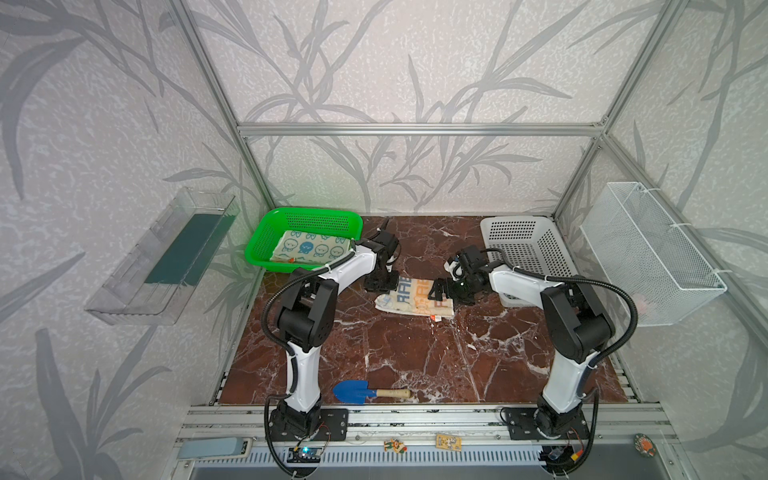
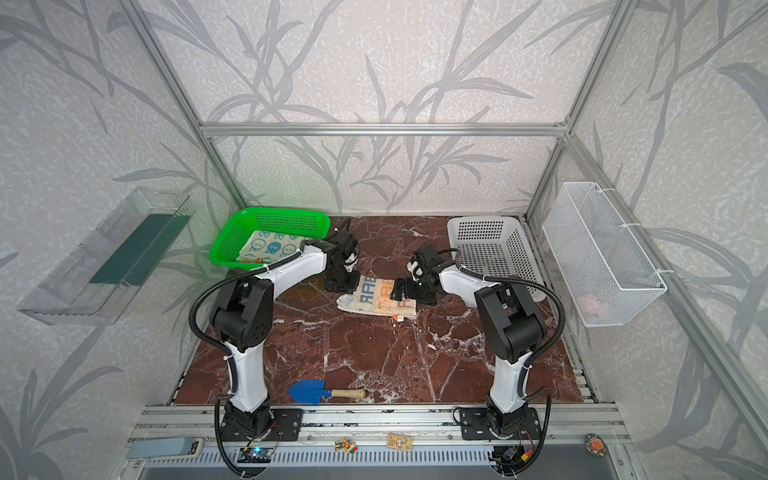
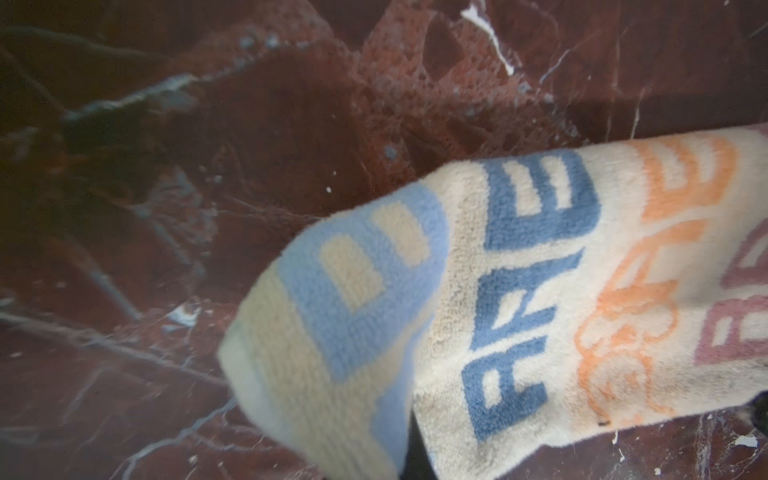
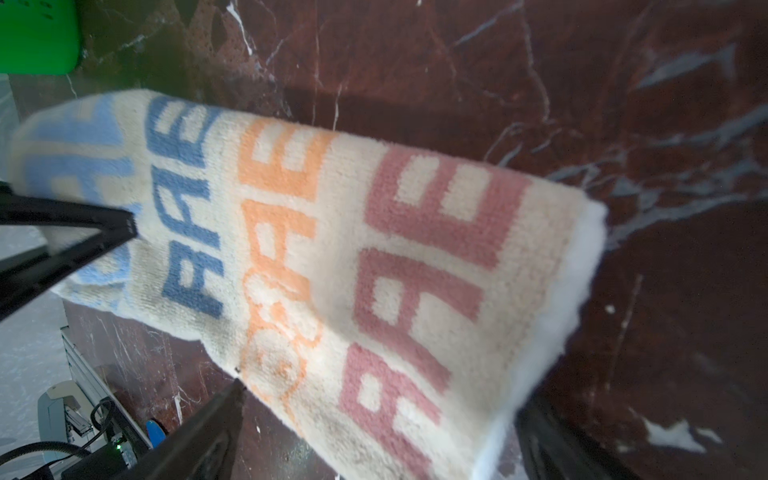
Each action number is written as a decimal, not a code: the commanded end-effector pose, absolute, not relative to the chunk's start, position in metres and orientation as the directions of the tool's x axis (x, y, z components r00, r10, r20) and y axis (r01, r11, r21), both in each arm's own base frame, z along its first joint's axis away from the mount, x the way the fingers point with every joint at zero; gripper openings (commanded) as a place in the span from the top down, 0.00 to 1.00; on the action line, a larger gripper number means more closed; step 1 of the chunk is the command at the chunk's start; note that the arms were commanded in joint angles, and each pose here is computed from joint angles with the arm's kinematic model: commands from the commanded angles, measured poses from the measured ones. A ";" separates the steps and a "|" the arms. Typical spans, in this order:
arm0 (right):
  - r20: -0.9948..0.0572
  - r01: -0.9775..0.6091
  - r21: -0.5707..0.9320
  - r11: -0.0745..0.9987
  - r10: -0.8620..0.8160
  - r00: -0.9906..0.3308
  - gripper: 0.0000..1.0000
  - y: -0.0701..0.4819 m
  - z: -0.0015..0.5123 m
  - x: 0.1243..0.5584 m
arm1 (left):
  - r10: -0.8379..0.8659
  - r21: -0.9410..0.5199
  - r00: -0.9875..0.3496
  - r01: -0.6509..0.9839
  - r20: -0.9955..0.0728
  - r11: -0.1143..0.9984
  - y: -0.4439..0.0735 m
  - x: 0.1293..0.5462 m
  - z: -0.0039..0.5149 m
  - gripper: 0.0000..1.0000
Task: Fold and stack the towels
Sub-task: 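Lift the folded RAE towel with both grippers and carry it toward the green basket, then lower the towel onto the bunny towel in the green basket with both grippers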
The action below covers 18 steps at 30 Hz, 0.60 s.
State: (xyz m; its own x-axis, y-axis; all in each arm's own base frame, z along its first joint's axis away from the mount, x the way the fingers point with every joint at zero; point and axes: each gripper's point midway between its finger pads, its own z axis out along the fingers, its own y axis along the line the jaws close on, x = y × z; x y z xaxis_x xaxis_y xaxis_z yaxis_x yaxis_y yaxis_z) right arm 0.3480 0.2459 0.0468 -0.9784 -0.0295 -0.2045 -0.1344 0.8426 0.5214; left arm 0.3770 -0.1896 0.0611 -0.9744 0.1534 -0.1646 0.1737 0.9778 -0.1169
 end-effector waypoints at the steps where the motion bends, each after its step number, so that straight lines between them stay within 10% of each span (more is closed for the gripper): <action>1: -0.253 -0.203 0.547 0.812 -0.071 -0.965 0.01 0.257 0.073 0.354 | 0.230 0.037 -0.962 0.227 -0.144 0.973 -0.164 0.379 0.085 1.00; 18: -0.469 -0.417 0.584 0.696 -0.131 -0.874 0.01 0.321 0.164 0.402 | 0.297 0.445 -0.891 0.124 -0.345 0.887 -0.056 0.467 0.224 1.00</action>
